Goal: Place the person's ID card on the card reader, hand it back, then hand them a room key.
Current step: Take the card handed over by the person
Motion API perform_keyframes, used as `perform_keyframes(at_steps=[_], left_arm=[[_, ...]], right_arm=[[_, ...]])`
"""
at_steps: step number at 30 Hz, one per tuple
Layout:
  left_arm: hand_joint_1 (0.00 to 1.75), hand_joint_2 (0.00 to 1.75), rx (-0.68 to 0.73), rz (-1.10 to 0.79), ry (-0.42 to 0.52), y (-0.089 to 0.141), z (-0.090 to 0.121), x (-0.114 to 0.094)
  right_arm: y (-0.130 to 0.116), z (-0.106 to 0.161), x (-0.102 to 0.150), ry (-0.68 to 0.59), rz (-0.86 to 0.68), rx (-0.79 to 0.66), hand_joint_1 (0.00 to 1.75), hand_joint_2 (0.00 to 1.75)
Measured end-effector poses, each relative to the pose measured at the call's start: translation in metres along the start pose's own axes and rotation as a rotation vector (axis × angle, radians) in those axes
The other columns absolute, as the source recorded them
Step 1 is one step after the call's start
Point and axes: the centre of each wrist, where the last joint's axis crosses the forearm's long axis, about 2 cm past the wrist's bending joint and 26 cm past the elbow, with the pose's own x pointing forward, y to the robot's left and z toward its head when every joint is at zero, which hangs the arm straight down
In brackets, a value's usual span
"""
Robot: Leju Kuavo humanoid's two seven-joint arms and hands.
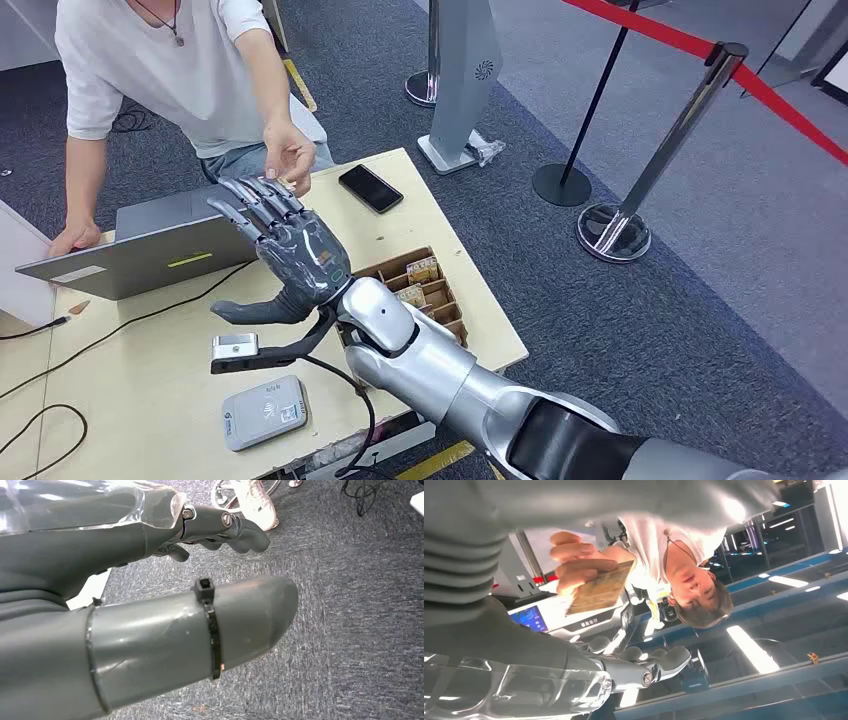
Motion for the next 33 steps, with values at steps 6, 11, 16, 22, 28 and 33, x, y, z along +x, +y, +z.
perform_keyframes(at_steps=[6,11,16,22,28,33], left_arm=[[0.00,0.00,0.001,0.007,0.007,0.000,0.000,0.000],[0.00,0.00,0.008,0.017,0.026,0.000,0.000,0.000],[0.00,0.00,0.015,0.020,0.035,0.000,0.000,-0.001],[0.00,0.00,0.019,0.024,0.036,0.000,0.001,-0.002],[0.00,0.00,0.019,0.024,0.032,0.000,0.001,-0.002],[0.00,0.00,0.019,0.023,0.031,0.000,0.001,-0.002]], right_arm=[[0.006,-0.007,0.000,-0.002,0.026,0.024,0.00,1.75],[0.011,-0.016,0.003,-0.006,0.028,0.039,0.00,1.75],[0.014,-0.021,0.008,-0.010,0.018,0.049,0.00,1.75],[0.015,-0.022,0.010,-0.014,0.016,0.057,0.00,1.75],[0.016,-0.022,0.010,-0.014,0.017,0.062,0.00,1.75],[0.017,-0.022,0.009,-0.012,0.016,0.064,0.00,1.75]])
